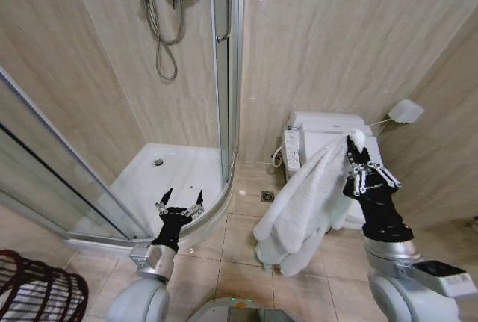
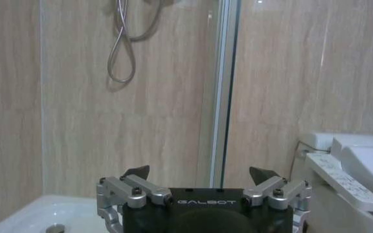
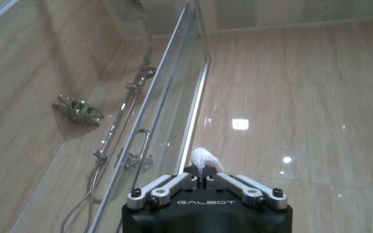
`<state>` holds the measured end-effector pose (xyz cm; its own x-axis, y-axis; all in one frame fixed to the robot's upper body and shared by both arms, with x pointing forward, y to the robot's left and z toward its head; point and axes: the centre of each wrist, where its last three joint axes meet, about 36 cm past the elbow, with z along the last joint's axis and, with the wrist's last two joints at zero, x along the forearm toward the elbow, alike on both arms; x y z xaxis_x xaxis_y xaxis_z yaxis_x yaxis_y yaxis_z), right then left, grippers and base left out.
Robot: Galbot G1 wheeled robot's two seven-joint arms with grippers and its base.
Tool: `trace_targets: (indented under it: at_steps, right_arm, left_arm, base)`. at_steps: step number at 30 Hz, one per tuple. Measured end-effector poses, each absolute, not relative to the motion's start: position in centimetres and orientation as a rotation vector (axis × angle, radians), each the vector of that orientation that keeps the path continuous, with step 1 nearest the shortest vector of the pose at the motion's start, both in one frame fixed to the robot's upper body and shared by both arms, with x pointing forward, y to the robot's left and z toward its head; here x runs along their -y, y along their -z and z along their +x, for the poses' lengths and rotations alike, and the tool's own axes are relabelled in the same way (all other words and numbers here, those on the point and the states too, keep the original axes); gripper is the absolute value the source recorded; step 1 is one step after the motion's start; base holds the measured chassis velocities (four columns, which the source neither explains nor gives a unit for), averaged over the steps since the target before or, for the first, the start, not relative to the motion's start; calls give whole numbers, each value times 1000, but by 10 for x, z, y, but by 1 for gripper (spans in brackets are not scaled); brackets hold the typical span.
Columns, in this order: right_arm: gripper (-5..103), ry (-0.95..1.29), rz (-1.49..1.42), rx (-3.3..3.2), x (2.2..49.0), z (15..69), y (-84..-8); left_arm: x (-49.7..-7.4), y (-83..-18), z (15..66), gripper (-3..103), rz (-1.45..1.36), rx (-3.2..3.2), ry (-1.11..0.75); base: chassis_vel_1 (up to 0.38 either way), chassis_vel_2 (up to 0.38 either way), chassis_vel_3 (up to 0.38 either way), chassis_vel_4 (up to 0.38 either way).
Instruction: Discard the used towel into the hamper.
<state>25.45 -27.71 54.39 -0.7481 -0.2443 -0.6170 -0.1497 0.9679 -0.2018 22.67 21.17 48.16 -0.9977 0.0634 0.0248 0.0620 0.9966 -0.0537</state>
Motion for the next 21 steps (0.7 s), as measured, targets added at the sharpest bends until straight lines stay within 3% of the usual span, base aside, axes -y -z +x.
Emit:
trace_targets:
  at_steps: [21]
  right_arm:
    - [2, 186, -285, -2404, 285, 258, -551]
  left_arm:
    - [-212, -482, 227, 100, -98, 3112, -82]
  base:
    - [0, 0, 0, 0]
